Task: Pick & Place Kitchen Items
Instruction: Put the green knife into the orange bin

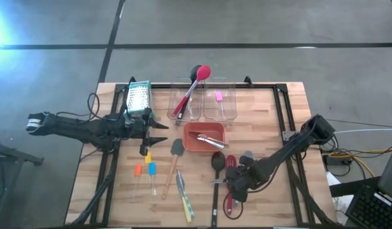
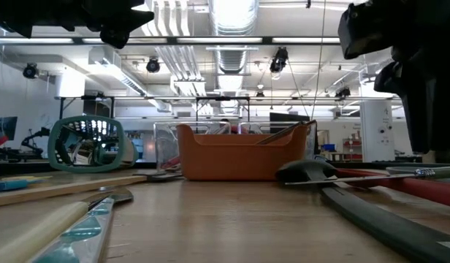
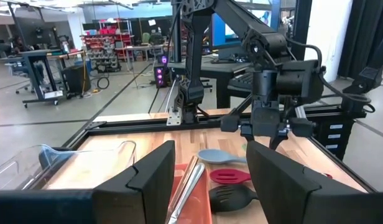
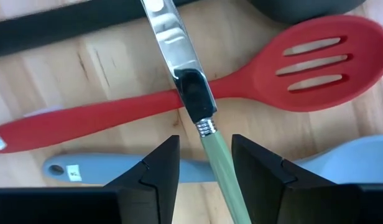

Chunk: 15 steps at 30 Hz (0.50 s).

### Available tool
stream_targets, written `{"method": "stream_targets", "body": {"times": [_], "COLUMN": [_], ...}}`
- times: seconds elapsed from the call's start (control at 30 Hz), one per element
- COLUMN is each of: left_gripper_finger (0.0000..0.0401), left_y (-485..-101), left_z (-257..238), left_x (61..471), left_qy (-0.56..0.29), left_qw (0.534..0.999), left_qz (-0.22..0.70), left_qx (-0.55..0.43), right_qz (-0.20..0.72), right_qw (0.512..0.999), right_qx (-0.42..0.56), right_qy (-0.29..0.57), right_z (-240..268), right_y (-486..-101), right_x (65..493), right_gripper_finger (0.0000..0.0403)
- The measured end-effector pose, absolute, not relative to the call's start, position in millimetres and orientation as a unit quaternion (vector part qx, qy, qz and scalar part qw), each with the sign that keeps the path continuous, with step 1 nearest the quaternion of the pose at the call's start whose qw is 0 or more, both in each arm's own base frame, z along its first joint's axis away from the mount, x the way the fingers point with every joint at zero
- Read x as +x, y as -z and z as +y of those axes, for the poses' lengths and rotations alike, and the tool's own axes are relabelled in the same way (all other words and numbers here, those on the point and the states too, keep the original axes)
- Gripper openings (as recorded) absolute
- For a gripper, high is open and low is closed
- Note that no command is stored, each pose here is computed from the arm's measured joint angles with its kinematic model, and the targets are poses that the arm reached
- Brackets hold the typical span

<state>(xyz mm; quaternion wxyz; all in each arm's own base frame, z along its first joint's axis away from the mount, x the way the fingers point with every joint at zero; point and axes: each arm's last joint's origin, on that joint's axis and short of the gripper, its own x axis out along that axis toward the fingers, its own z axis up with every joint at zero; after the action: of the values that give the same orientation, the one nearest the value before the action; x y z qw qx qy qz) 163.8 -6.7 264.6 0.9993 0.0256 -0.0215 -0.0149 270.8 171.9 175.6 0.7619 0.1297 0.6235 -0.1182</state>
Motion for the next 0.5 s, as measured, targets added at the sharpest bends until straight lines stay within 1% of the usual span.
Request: {"method": "stream_targets", "body": {"times": [0.5], "left_gripper_finger": [0.0204], "left_y": [-265], "left_z": [-7], "left_x": [164], "left_qy": [0.015], "left_qw": [0.999], "left_qz": [-0.021], "left_qx": [0.026], "right_qz": [0.647], "right_qw": [0.743], "right_qx": [0.1], "right_qy": [0.137], "right_z": [174], "right_y": [-148], "right_x": [274], "right_gripper_finger": [0.0129]}}
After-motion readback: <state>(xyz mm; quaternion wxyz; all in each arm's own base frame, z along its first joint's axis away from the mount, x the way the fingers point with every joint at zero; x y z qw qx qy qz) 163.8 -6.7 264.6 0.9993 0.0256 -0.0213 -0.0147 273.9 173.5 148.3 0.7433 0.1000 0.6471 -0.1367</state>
